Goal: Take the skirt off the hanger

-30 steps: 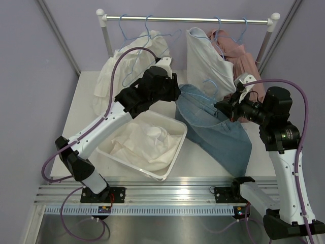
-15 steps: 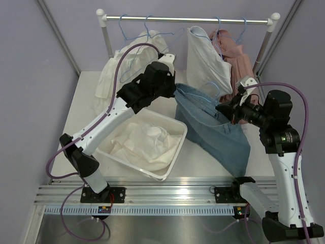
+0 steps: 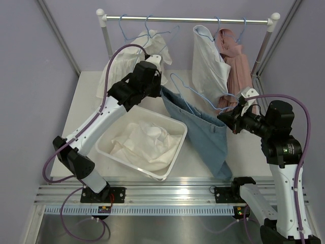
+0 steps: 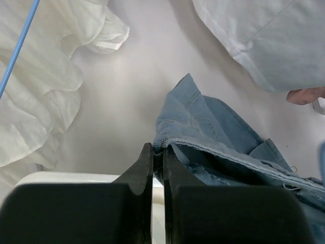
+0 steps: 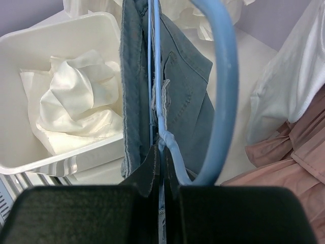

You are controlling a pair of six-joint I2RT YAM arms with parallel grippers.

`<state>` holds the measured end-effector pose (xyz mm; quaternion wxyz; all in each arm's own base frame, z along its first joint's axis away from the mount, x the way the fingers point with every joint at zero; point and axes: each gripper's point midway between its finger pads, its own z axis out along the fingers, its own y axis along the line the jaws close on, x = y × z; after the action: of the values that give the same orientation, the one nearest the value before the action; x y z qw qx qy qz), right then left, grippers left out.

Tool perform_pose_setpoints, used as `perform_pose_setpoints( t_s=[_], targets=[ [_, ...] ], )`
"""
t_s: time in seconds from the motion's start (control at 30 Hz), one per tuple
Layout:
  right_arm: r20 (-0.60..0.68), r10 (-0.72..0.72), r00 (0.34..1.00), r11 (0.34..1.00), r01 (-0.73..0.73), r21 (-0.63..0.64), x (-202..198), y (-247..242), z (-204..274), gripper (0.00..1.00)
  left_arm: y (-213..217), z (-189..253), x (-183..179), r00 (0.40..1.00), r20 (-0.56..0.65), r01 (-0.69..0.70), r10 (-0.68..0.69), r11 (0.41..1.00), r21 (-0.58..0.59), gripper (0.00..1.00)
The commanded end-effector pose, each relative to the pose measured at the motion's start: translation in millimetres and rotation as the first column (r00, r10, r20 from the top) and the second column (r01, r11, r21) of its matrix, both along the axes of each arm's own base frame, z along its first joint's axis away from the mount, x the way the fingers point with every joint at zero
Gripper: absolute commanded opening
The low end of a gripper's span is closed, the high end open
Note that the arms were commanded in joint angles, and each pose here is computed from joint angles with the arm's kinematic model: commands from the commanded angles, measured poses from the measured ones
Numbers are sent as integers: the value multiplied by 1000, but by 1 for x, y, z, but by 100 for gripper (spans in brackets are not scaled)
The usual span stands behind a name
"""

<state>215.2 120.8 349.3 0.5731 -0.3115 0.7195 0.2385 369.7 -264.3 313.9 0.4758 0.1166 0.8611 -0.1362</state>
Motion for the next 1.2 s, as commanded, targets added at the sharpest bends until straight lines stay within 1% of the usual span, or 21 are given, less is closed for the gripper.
perform_pose_setpoints(
  t_s=[0.0,0.07,0.17,0.23,0.27,0.3,0.33,0.37,0.4,0.53,0.57,0.6,0.7,0.73,0.8,0.83,0.9,0.93,1.03,1.13,1.17],
  targets=[
    [11,14,1000,1000,-14,-1,-6,0,4,0,27,39,9,990,114,-76,80,996,-46,0],
    [15,19,1000,1000,-19,8,-6,1,6,0,24,43,9,990,123,-59,67,996,-63,0],
    [18,17,1000,1000,-17,24,-1,2,9,0,7,49,3,991,130,30,-15,992,-120,0],
    [12,9,1000,999,-9,39,2,3,10,0,-15,51,-6,982,139,150,-124,971,-189,0],
    [29,6,1000,999,-7,46,5,3,15,0,-24,54,-11,976,145,194,-164,955,-226,0],
    [20,-1,1000,998,0,58,9,3,16,0,-45,49,-28,947,126,320,-296,907,-274,1],
    [25,-11,1000,998,9,60,12,2,19,0,-58,59,-33,920,167,390,-354,865,-315,3],
    [47,-17,999,998,14,66,15,2,25,0,-68,59,-41,903,162,429,-397,835,-346,6],
    [40,-26,999,997,23,72,20,2,26,0,-81,62,-52,871,174,491,-460,790,-369,8],
    [64,-45,997,995,39,93,32,1,39,0,-93,55,-63,848,160,525,-506,758,-387,20],
    [79,-48,996,994,40,100,35,1,45,0,-92,54,-64,846,160,527,-508,758,-385,25],
    [71,-44,997,993,36,109,38,3,45,0,-92,55,-64,847,165,528,-506,759,-382,34],
    [71,-45,996,992,36,122,46,4,47,0,-85,60,-67,844,197,535,-498,765,-358,49],
    [67,-48,997,992,40,124,48,3,46,0,-81,69,-71,840,222,543,-495,763,-351,58],
    [73,-48,996,991,39,124,54,3,49,0,-75,71,-73,832,251,554,-495,770,-316,66],
    [76,-47,996,992,37,124,56,4,50,0,-72,73,-74,830,264,555,-492,774,-304,74],
    [84,-40,996,992,30,124,62,5,52,0,-63,78,-79,815,306,569,-492,781,-259,82],
    [81,-33,996,992,22,123,64,6,52,0,-60,81,-81,807,322,575,-494,781,-242,90],
    [69,-4,998,994,-4,112,69,9,48,0,-51,90,-90,768,380,608,-516,774,-178,94],
    [62,34,997,996,-39,80,71,11,42,0,-47,104,-99,708,451,642,-544,761,-89,96],
    [57,45,997,997,-48,57,72,11,38,0,-46,106,-100,664,483,657,-571,754,-12,96]
  ],
)
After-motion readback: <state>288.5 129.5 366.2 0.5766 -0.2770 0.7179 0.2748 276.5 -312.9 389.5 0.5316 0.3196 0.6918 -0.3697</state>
